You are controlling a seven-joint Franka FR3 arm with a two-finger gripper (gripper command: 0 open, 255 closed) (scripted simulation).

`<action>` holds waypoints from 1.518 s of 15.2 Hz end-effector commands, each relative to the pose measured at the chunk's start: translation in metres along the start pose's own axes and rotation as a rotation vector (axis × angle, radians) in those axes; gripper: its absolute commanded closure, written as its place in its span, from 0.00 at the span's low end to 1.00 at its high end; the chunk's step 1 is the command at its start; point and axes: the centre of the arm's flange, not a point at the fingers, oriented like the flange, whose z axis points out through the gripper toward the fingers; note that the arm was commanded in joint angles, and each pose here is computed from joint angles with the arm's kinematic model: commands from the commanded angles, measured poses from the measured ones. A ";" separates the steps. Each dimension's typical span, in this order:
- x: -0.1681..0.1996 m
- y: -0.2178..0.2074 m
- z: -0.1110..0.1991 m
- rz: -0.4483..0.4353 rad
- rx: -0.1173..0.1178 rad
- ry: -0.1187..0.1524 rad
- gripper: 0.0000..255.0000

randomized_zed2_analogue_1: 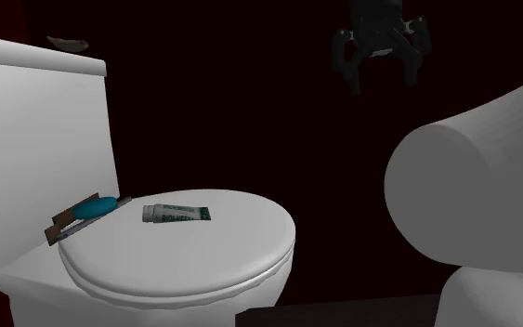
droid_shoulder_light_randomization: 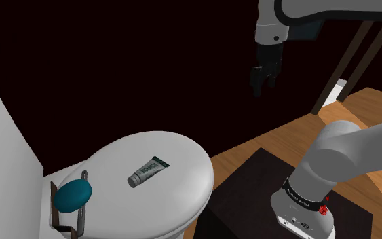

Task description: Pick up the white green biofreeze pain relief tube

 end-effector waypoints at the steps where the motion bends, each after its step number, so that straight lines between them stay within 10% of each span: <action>1: 0.000 0.000 0.000 0.000 0.000 0.000 0.00; 23: 0.029 -0.217 0.117 0.696 0.282 -0.083 0.00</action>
